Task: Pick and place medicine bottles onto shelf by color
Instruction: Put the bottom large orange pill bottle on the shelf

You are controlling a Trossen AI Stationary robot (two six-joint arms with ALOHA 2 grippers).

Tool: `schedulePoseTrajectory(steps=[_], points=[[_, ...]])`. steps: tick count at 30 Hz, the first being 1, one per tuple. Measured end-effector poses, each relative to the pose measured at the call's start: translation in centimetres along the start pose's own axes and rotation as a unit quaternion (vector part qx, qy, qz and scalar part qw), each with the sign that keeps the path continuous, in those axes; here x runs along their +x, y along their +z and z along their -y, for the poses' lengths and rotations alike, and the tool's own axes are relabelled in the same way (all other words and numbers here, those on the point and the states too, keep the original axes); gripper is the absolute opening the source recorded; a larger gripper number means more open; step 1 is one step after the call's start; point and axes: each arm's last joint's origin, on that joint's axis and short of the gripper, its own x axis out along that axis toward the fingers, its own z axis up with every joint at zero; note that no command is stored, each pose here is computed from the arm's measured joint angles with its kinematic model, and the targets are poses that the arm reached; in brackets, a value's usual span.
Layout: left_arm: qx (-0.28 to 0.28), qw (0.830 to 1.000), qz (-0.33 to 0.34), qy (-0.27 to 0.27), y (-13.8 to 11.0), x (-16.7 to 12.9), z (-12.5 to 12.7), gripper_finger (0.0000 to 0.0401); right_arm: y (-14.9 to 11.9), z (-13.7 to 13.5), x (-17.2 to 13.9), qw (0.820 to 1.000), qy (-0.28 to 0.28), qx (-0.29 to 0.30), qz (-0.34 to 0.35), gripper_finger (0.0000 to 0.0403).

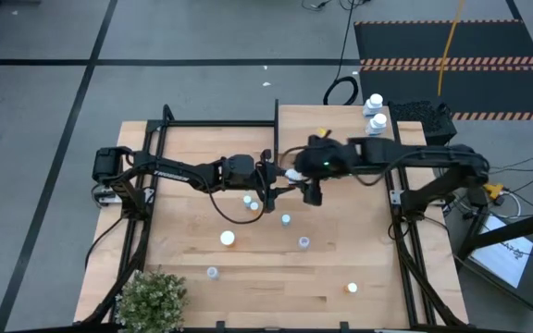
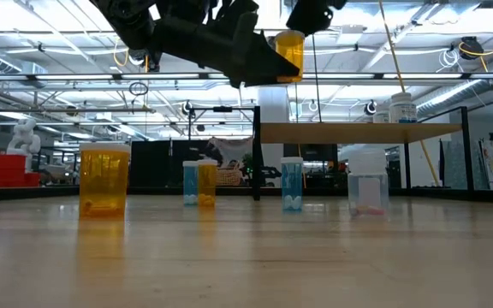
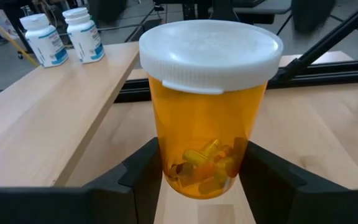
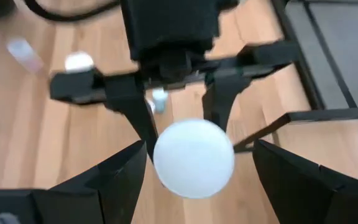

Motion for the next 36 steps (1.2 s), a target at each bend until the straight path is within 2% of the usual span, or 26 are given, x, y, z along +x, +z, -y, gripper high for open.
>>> schedulePoseTrajectory(steps=[9,16,25,36], points=[[0.000,1.000,-0.009,-0.001,-0.2,0.0,0.0,0.0187,0.4,-0.2,1.4,0.999,0.001,-0.010,-0.033,0.0288],[0.004,1.000,-0.008,-0.001,-0.2,0.0,0.0,0.0196,-0.1,-0.1,1.1,0.998,0.007,-0.003,-0.056,0.0256],[0.005,1.000,-0.006,-0.001,-0.1,0.0,0.0,0.0187,0.1,-0.1,1.1,0.999,0.012,-0.009,-0.046,0.0218],[0.004,1.000,-0.005,-0.001,-0.1,0.0,0.0,0.0197,0.3,0.0,1.2,0.999,0.010,-0.006,-0.039,0.0218]])
